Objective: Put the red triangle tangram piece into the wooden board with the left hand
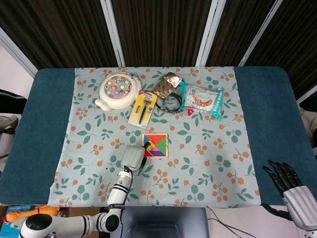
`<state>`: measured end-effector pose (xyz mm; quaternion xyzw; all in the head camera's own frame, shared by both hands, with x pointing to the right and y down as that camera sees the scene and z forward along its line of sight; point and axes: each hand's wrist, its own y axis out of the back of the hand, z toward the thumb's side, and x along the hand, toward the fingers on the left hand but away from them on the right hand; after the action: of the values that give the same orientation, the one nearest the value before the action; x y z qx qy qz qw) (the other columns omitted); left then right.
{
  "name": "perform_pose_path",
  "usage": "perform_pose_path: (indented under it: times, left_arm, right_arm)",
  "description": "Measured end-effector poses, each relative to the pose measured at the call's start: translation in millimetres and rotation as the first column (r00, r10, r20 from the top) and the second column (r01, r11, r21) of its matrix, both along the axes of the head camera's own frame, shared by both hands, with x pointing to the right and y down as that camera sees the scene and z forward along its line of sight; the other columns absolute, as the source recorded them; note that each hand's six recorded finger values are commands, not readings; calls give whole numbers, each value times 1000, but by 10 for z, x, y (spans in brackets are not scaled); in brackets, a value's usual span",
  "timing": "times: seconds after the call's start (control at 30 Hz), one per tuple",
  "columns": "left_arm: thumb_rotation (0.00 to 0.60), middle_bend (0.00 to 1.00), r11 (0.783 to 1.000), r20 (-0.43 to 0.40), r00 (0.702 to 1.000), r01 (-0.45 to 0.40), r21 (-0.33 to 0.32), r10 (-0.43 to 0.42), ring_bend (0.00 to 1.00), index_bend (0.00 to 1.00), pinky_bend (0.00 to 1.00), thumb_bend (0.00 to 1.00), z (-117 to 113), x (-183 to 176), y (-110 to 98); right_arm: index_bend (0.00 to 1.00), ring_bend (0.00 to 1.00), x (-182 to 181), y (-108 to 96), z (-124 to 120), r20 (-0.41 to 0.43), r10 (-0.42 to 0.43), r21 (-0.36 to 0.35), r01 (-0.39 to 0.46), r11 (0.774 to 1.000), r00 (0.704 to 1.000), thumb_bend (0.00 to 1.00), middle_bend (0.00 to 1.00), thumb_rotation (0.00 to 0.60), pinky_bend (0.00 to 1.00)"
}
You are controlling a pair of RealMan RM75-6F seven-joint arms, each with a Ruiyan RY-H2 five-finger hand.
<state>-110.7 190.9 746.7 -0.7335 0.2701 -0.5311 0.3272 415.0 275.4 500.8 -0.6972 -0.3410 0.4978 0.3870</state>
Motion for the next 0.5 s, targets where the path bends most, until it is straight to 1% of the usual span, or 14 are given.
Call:
perform_pose_path:
  times: [0.13, 0.33, 0.5]
  left_arm:
    - [600, 1000, 1000, -10, 1000, -4, 8, 4, 1000, 257, 1000, 422, -30, 18, -4]
    - [600, 1000, 1000, -38, 999, -8, 28, 9, 1000, 266, 1000, 418, -143, 31, -16]
    - [600, 1000, 999, -14, 1000, -20, 47, 21, 1000, 283, 1000, 419, -201, -134, -9]
  right_arm:
    - [0, 0, 3, -2, -4, 1, 1, 1, -1, 1000, 1000, 57, 0, 600, 0]
    - [0, 0, 0, 0, -6, 2, -2, 1, 2, 1000, 1000, 57, 0, 600, 0]
    - [0, 0, 0, 4, -16, 5, -3, 4, 3, 1000, 1000, 57, 0, 600, 0]
